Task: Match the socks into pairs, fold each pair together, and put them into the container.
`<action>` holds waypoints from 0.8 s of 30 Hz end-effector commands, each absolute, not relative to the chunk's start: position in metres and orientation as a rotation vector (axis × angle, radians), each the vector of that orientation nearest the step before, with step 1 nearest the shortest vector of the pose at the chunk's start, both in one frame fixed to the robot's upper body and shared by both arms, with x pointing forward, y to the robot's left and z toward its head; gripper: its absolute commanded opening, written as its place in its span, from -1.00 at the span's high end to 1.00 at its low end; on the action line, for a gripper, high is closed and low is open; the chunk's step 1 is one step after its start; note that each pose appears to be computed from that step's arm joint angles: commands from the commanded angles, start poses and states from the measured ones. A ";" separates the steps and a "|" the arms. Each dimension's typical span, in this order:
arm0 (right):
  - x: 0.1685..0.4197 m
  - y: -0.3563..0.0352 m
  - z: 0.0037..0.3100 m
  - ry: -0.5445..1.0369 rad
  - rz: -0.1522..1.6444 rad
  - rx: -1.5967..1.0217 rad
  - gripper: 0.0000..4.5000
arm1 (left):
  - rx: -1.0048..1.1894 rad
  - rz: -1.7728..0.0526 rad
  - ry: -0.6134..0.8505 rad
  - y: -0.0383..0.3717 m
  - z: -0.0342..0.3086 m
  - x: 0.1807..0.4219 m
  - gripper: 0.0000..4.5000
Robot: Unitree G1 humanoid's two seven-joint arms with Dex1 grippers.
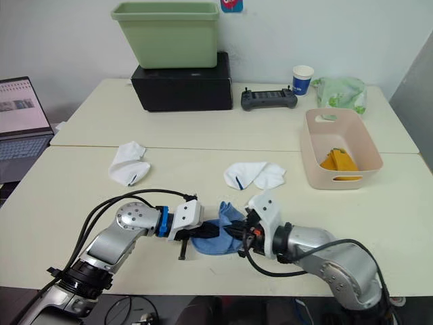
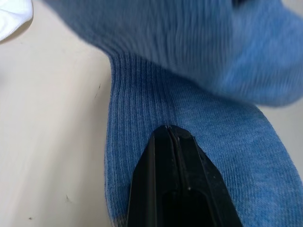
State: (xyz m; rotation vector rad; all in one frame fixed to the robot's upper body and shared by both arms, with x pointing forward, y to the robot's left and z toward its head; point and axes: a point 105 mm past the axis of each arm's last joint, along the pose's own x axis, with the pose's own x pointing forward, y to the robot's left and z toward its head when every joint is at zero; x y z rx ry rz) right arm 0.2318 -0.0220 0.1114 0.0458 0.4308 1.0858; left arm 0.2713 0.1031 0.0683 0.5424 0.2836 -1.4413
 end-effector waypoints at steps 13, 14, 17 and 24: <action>0.235 -0.007 0.146 0.338 1.165 0.136 0.05 | 0.458 -1.323 0.335 0.137 0.075 0.268 1.00; 0.233 -0.010 0.150 0.326 1.171 0.132 -0.09 | 0.439 -1.313 0.335 0.140 0.078 0.267 1.00; 0.229 -0.022 0.162 0.266 1.153 0.085 -0.57 | 0.410 -1.266 0.333 0.153 0.087 0.264 1.00; 0.248 -0.055 0.140 0.256 0.973 -0.110 -0.82 | 0.358 -1.145 0.349 0.190 0.119 0.265 1.00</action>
